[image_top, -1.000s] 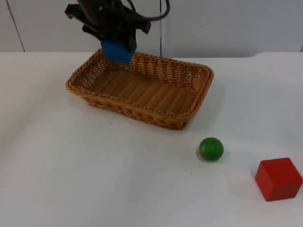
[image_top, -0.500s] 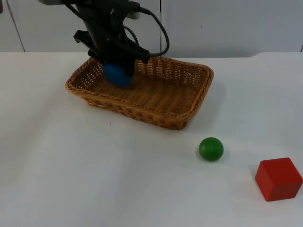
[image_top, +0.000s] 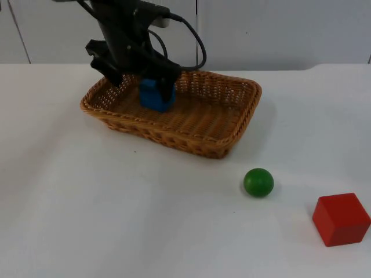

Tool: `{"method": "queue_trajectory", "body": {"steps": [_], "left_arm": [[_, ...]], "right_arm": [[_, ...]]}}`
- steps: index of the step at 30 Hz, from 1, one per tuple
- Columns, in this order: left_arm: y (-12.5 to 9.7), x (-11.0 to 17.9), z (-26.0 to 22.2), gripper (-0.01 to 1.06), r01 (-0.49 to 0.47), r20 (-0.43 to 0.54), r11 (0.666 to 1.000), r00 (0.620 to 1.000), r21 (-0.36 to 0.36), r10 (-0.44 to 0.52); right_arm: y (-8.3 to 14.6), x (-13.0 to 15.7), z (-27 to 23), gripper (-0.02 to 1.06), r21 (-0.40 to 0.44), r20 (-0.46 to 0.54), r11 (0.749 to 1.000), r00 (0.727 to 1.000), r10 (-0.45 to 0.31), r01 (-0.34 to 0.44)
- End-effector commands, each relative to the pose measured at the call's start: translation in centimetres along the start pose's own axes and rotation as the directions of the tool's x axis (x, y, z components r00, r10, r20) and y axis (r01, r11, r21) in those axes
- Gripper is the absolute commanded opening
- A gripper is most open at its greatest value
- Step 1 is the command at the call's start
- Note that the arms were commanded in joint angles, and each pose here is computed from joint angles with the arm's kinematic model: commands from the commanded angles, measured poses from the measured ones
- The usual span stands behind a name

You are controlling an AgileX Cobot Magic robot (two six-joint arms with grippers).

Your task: Place all geometric objects except the red cube into the basket.

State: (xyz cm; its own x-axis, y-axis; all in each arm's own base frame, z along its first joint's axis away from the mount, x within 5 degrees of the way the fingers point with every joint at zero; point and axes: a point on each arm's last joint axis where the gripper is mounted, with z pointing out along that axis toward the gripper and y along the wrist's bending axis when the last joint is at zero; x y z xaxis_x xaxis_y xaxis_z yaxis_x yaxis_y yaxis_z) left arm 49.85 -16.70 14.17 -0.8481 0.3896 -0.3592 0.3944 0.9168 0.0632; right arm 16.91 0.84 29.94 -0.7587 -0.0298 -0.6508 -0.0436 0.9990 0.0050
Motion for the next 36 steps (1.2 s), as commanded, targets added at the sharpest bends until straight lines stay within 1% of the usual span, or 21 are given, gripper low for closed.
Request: {"method": "queue_trajectory", "body": {"steps": [1,2,4,6,7,10,11,15,17,20,22,23,25,26,28,29,33,34,36], "left_arm": [[-0.1,-0.9,-3.9,0.98,0.032,0.035,0.999,0.999,0.035,-0.033],[-0.1,-0.9,-3.9,0.98,0.032,0.035,0.999,0.999,0.035,-0.033],[-0.3,-1.1,-5.7,0.98,0.044,0.048,0.997,0.998,0.057,-0.047],[-0.4,-1.3,-9.1,0.98,0.048,0.061,0.995,0.997,0.083,-0.053],[-0.4,-1.3,-9.1,0.98,0.048,0.061,0.995,0.997,0.083,-0.053],[-0.4,-1.0,-12.5,0.98,0.044,0.053,0.995,0.997,0.093,-0.049],[-0.4,-1.0,-12.5,0.98,0.044,0.053,0.995,0.997,0.093,-0.049],[-0.4,-0.2,-15.8,0.98,0.040,0.034,0.995,0.998,0.095,-0.044],[-0.4,0.0,-16.4,0.98,0.040,0.034,0.995,0.998,0.095,-0.043],[-0.4,0.5,-19.0,0.98,0.039,0.070,0.994,0.996,0.103,-0.046],[-0.7,1.4,-20.3,0.98,0.027,0.074,0.992,0.997,0.125,-0.037],[-0.7,1.4,-20.3,0.98,0.027,0.074,0.992,0.997,0.125,-0.037],[-0.8,3.2,-21.3,0.98,0.023,0.046,0.991,0.999,0.129,-0.030],[-0.9,3.6,-21.4,0.98,0.025,0.045,0.991,0.999,0.129,-0.031],[-1.0,4.9,-22.1,0.98,0.029,0.084,0.992,0.996,0.123,-0.039],[-1.0,4.9,-22.1,0.98,0.029,0.084,0.992,0.996,0.123,-0.039],[-1.4,9.2,-21.9,0.98,0.048,0.088,0.990,0.994,0.130,-0.059],[-1.4,9.2,-21.9,0.98,0.048,0.088,0.990,0.994,0.130,-0.059],[-1.6,11.3,-21.7,0.98,0.057,0.102,0.990,0.992,0.126,-0.070]], "right_arm": [[-0.1,0.1,0.1,1.05,0.003,0.003,1.000,1.000,0.002,-0.002],[-0.1,0.1,0.1,1.05,0.003,0.003,1.000,1.000,0.002,-0.002],[-0.1,0.1,0.1,1.05,0.003,0.007,1.000,1.000,0.002,-0.002],[-0.1,0.0,0.1,1.05,0.003,0.010,1.000,1.000,0.002,-0.002],[-0.1,0.0,0.1,1.05,0.003,0.010,1.000,1.000,0.002,-0.002],[-0.1,0.0,0.1,1.05,0.003,0.010,1.000,1.000,0.002,-0.002],[-0.1,0.0,0.1,1.05,0.003,0.010,1.000,1.000,0.002,-0.002],[-0.1,0.1,0.1,1.05,0.003,0.008,1.000,1.000,0.002,-0.002],[-0.1,0.1,0.1,1.05,0.003,0.005,1.000,1.000,0.002,-0.002],[-0.1,0.1,0.1,1.05,0.003,-0.002,1.000,1.000,0.002,-0.002],[-0.1,0.2,0.1,1.05,0.003,-0.004,1.000,1.000,0.002,-0.002],[-0.1,0.2,0.1,1.05,0.003,-0.004,1.000,1.000,0.002,-0.002],[-0.1,0.2,0.1,1.05,0.003,-0.004,1.000,1.000,0.002,-0.002],[-0.1,0.2,0.1,1.05,0.003,-0.004,1.000,1.000,0.002,-0.002],[-0.1,0.2,0.1,1.05,0.003,-0.007,1.000,1.000,0.002,-0.002],[-0.1,0.2,0.1,1.05,0.003,-0.007,1.000,1.000,0.002,-0.002],[-0.1,0.3,0.1,1.05,0.004,-0.020,1.000,1.000,0.002,-0.002],[-0.1,0.3,0.1,1.05,0.004,-0.020,1.000,1.000,0.002,-0.002],[-0.1,0.3,0.1,1.05,0.004,-0.020,1.000,1.000,0.002,-0.002]]}}
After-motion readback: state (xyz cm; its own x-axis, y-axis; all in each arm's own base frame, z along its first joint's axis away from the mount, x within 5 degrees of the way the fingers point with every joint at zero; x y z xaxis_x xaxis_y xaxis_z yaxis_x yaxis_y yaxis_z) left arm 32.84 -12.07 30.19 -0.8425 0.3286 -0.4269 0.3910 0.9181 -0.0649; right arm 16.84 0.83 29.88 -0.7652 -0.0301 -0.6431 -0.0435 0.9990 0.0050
